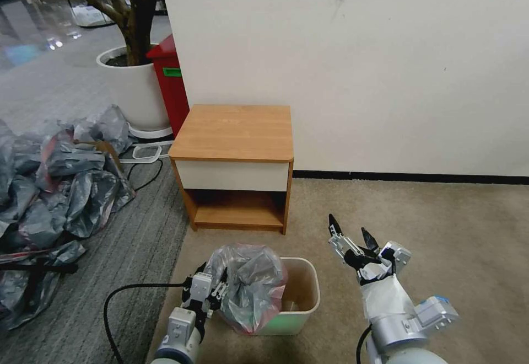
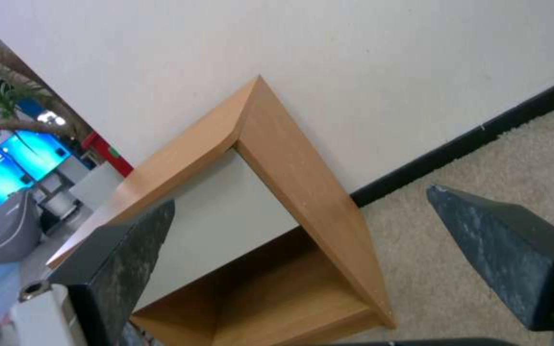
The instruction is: Pick up the garbage bag from the table and place it over the trash can.
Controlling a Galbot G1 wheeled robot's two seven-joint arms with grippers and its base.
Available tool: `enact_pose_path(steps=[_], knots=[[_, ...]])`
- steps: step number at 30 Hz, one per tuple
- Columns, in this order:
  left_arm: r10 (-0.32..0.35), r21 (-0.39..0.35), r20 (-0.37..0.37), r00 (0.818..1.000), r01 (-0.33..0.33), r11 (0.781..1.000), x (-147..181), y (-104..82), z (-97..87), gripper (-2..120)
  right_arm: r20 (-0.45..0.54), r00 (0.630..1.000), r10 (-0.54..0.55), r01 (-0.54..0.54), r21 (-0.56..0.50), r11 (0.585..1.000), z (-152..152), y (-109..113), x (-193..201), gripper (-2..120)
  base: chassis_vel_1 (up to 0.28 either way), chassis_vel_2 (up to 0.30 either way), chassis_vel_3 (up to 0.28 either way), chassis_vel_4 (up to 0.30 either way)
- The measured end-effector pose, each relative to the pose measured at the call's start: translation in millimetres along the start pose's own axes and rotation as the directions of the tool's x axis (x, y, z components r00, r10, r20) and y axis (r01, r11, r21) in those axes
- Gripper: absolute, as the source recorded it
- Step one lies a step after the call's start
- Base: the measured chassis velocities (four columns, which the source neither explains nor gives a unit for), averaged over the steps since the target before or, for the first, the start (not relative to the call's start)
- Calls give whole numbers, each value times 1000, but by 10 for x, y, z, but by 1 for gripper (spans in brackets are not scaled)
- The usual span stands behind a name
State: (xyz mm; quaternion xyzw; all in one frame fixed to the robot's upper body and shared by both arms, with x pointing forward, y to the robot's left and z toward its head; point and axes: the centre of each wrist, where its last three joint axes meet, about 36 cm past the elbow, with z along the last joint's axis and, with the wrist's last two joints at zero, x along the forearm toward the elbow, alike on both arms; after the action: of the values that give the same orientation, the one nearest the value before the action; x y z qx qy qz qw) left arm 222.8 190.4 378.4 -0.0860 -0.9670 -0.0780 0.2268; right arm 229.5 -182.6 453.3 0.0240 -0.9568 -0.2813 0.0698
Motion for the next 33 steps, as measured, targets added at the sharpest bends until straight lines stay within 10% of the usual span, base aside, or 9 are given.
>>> enact_pose_path(steps=[26, 33], knots=[[-31, 85, -164, 986, 46, 995, -1, -210, -151, 35, -16, 1000, 19, -19, -7, 1000, 63, -13, 10, 100, 0, 0, 0, 0], [-48, 106, -18, 999, 49, 993, -50, -250, -54, 11, -42, 999, -4, 4, 19, 1000, 52, -1, 18, 100, 0, 0, 0, 0]])
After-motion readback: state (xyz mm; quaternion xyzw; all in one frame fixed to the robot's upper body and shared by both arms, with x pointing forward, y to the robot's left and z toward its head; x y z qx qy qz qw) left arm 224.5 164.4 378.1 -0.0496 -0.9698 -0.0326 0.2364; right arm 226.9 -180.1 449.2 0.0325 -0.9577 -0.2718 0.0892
